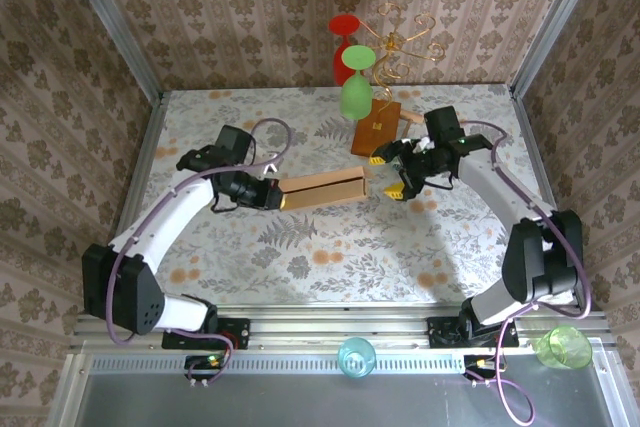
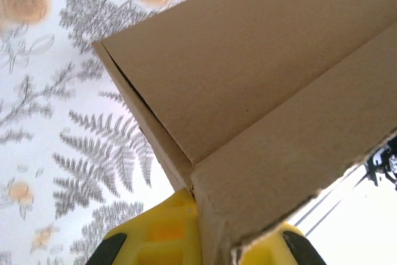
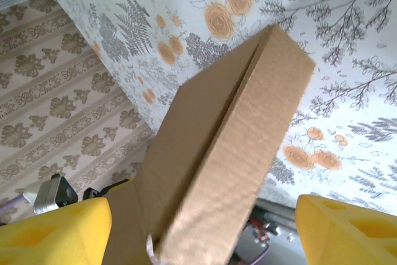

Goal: Fold the paper box

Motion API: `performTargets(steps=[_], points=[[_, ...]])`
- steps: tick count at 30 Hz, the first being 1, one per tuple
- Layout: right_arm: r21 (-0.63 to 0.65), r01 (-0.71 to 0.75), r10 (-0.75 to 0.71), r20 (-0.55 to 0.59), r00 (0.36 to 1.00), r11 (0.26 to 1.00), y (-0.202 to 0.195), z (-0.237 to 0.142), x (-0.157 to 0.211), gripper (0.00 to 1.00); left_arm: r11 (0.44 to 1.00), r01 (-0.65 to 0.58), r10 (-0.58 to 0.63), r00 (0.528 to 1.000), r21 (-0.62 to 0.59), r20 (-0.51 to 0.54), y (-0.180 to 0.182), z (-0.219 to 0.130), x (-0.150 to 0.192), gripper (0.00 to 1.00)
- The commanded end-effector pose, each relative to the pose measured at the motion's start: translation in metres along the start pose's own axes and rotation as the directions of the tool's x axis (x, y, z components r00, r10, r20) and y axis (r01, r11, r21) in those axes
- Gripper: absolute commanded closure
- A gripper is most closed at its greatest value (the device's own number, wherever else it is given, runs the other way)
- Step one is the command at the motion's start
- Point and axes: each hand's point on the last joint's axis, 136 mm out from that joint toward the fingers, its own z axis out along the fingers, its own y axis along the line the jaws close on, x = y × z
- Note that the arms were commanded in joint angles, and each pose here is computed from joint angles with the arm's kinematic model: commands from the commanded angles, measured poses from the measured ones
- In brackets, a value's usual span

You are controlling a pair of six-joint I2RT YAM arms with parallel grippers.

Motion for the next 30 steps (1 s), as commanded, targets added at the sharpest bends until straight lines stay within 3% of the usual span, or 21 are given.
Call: performTargets(steps=[1, 7, 13, 22, 30], points=[[0.08, 0.241, -0.248, 0.094, 0.964, 0.967, 0.001, -0.019, 0.0, 0.25, 0.992, 0.128, -0.126, 0.98, 0.0, -0.152, -0.004, -0.011, 0.027, 0.96], [0.212, 0.585, -0.607, 0.056, 0.793, 0.783, 0.007, -0.011, 0.022, 0.32, 0.978, 0.204, -0.208, 0.937, -0.046, -0.281, -0.002, -0.016, 0.04, 0.97], [0.224, 0.751, -0.765, -0.035, 0.643, 0.621, 0.011, 0.015, 0.029, 0.4, 0.976, 0.201, -0.218, 0.913, -0.084, -0.345, 0.012, -0.007, 0.038, 0.98], [0.276, 0.818, -0.818, -0.152, 0.555, 0.504, 0.006, 0.032, 0.019, 0.51, 0.978, 0.19, -0.21, 0.91, -0.091, -0.357, 0.023, 0.003, 0.022, 0.98], [0.27, 0.841, -0.834, -0.179, 0.521, 0.468, 0.016, 0.041, 0.024, 0.73, 0.978, 0.186, -0.207, 0.913, -0.092, -0.351, 0.026, 0.006, 0.014, 0.97]])
